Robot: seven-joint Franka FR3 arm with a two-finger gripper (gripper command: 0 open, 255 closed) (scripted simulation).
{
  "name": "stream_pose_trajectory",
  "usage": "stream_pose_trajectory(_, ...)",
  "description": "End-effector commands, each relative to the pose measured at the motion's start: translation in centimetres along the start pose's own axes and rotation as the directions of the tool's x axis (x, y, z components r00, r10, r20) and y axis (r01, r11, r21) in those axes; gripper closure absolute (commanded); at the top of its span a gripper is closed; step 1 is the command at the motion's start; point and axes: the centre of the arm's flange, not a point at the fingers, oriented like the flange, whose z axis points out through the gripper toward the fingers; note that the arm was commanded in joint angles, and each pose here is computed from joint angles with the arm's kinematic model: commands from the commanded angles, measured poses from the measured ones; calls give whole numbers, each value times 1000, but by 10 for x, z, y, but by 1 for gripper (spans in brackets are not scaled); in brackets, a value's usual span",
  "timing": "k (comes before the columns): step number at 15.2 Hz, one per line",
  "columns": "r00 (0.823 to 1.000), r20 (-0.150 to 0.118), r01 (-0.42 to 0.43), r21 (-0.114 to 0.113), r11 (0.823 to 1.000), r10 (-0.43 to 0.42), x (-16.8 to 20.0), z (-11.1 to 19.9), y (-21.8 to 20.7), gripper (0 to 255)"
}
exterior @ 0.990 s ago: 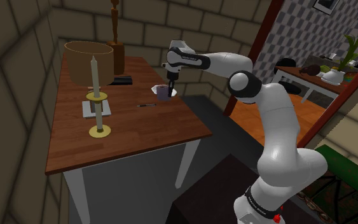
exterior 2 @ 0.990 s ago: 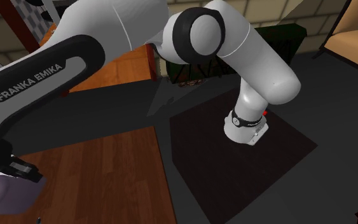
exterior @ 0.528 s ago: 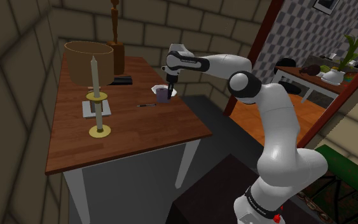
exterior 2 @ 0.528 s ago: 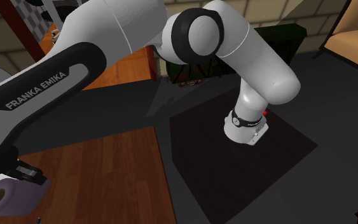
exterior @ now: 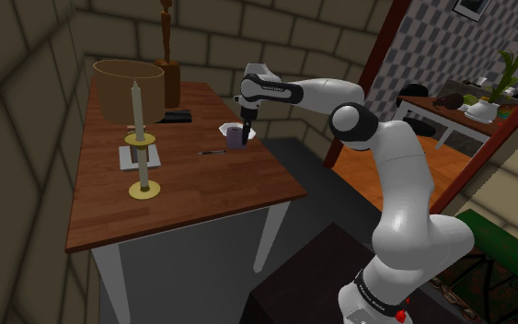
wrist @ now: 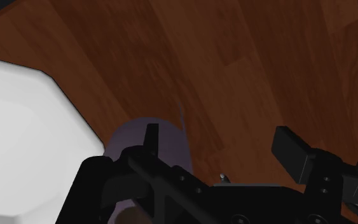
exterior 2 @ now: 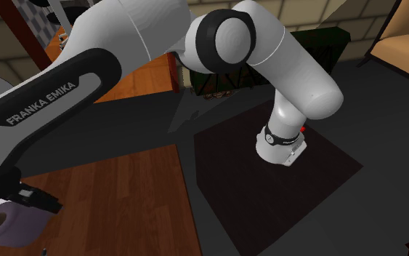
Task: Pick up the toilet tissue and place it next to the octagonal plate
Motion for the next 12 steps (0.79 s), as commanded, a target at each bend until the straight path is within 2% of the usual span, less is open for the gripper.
stream_pose_trajectory(1,1000,0,0,0,1000,0,0,0,0,0)
stream_pose_trajectory(5,1000,0,0,0,1000,0,0,-50,0,0)
stream_pose_trajectory(12,1000,0,0,0,1000,0,0,-50,0,0)
